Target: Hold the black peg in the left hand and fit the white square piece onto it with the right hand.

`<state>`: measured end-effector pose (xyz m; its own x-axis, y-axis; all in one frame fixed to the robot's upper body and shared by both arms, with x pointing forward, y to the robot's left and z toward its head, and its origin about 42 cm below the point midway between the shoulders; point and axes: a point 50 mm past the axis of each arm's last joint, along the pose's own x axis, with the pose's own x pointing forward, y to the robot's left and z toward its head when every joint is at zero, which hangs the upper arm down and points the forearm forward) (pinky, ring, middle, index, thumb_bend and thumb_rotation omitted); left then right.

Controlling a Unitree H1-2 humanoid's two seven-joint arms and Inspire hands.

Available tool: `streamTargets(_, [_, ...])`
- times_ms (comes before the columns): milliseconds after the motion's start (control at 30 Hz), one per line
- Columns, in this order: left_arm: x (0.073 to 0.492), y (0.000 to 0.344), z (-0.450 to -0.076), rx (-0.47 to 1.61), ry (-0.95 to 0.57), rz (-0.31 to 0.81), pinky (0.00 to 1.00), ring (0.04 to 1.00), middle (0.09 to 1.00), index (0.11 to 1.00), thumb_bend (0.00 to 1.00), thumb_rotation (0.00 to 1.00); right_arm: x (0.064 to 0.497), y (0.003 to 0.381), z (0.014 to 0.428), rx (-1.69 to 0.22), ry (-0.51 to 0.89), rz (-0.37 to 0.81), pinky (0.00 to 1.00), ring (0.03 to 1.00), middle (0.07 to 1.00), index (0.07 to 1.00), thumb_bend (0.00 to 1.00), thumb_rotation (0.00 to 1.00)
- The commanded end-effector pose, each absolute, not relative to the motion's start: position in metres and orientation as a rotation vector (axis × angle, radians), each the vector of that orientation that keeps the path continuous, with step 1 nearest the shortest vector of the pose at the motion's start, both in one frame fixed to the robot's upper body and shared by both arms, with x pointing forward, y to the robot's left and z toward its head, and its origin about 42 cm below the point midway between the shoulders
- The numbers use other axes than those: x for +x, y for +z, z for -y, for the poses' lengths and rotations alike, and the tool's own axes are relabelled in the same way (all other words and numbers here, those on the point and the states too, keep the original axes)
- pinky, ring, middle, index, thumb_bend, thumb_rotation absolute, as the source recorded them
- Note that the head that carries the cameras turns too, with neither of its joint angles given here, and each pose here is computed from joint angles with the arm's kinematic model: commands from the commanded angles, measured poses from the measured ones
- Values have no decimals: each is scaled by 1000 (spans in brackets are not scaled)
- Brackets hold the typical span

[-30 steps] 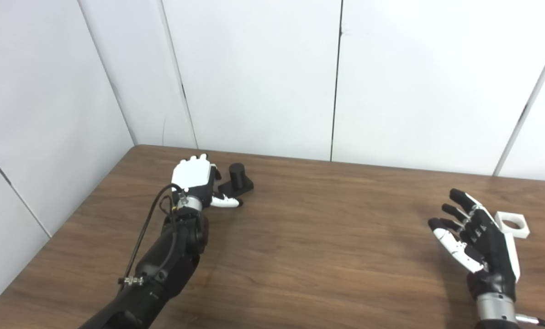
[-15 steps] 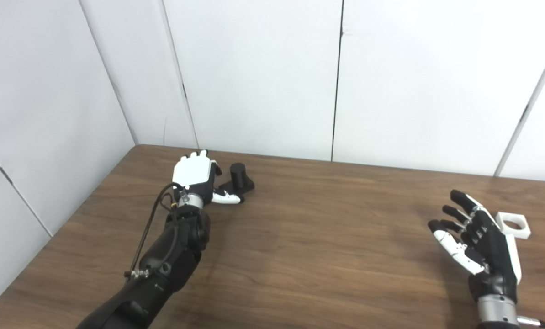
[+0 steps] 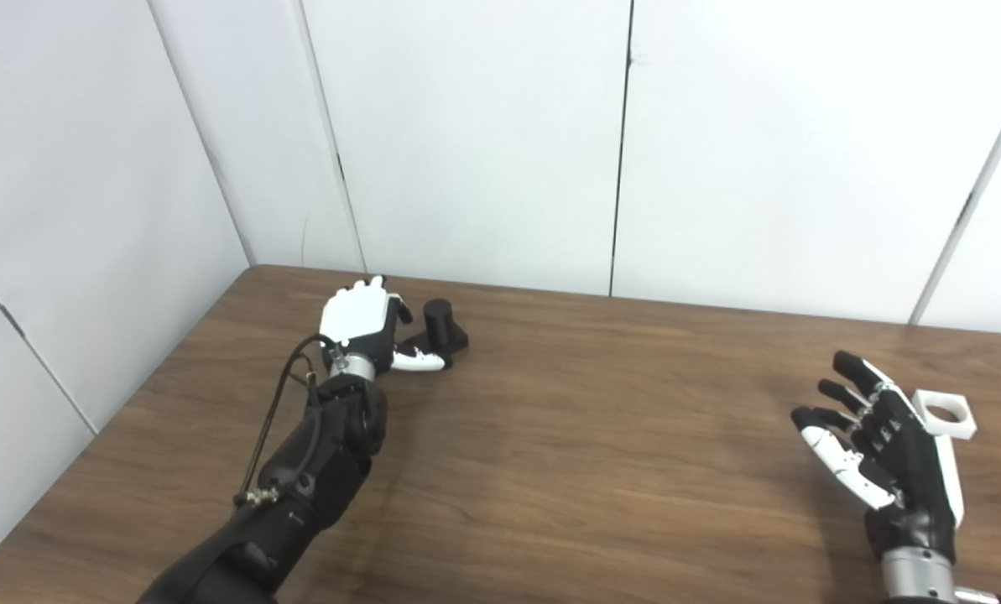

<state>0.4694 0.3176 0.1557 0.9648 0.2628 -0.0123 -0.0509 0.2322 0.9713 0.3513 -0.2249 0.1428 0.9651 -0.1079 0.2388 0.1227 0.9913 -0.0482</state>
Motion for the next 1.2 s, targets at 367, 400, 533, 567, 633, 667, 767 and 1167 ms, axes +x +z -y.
streamTargets(367, [480,166,-303,1282,210,-151,1000,1000,1000,648,909,450,353,157,223,-55,-135,287,648,768,843,785,603,250])
streamTargets(400, [481,165,-303,1281,208,-152,1000,1000,1000,648,909,453,354,157,223,-54,-135,288,648,769,844,786,607,258])
streamTargets(533, [482,163,-301,1275,198,-158,1000,1000,1000,657,908,454,354,157,224,-51,-133,288,654,773,842,783,613,253])
streamTargets(567, [481,162,-300,1272,195,-157,1000,1000,1000,659,907,457,353,157,225,-53,-134,288,656,772,839,782,611,248])
streamTargets(633, [481,162,-299,1273,189,-161,1000,1000,1000,661,908,467,353,158,225,-54,-135,289,658,773,838,783,603,231])
streamTargets(667, [481,162,-298,1275,188,-163,1000,1000,1000,658,910,475,353,158,225,-52,-134,290,657,772,838,782,603,227])
streamTargets(767, [482,161,-297,1276,185,-167,1000,1000,1000,646,905,467,352,158,225,-46,-136,291,651,768,834,780,610,234])
streamTargets(1167, [481,159,-298,1241,200,-154,1000,1000,956,494,525,76,350,156,227,-47,-142,284,650,766,828,772,614,240])
